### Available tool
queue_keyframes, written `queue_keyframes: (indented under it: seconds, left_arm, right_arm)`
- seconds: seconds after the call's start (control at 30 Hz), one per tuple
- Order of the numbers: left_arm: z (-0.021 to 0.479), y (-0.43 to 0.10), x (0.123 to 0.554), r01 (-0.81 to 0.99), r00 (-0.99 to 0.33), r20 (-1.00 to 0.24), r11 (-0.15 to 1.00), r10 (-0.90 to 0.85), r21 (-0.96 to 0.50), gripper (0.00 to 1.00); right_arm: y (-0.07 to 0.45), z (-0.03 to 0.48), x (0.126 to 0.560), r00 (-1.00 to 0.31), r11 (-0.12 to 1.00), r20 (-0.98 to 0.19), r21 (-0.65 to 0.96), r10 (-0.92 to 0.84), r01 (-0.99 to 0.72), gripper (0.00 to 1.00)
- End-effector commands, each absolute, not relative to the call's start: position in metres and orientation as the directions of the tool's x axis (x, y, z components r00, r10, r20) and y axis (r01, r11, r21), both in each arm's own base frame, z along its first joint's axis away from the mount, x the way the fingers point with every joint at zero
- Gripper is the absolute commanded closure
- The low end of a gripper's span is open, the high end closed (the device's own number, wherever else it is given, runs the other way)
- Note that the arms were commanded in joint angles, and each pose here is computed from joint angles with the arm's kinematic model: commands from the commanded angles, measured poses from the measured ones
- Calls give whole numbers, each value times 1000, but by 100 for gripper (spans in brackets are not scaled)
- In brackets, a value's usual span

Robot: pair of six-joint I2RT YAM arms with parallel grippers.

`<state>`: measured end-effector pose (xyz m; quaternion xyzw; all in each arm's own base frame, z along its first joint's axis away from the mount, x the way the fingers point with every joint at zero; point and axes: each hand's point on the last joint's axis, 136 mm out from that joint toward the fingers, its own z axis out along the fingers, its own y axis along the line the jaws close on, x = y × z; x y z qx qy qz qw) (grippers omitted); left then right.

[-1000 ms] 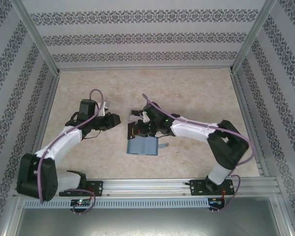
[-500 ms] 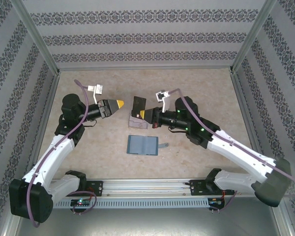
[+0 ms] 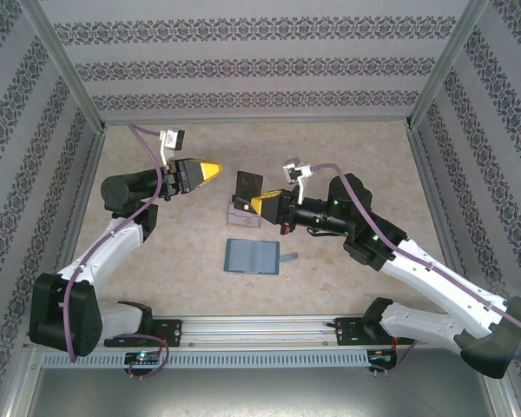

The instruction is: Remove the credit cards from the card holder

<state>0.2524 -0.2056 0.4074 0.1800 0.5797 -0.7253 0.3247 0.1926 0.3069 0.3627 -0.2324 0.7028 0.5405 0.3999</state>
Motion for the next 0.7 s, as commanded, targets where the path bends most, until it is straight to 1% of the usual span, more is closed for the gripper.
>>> queue_keyframes:
  seconds: [0.0, 0.43, 0.57, 0.67]
  left_arm:
    - [428, -203, 226, 761, -648, -727, -149, -226, -632, 72]
    - [415, -215, 212, 743, -669, -728, -179, -151, -645, 71]
    - [415, -217, 207, 749, -660, -738, -185, -138, -636, 74]
    - [413, -218, 205, 750, -659, -741, -188, -127, -635, 78]
  right_arm:
    - [310, 394, 184, -509, 245, -851, 525, 130, -815, 97]
    - [331, 411, 186, -516, 192, -851, 525, 97, -830, 95]
    - [334, 409, 187, -525, 190, -846, 532, 92, -825, 95]
    - [335, 410, 187, -528, 186, -844, 535, 92, -824, 95]
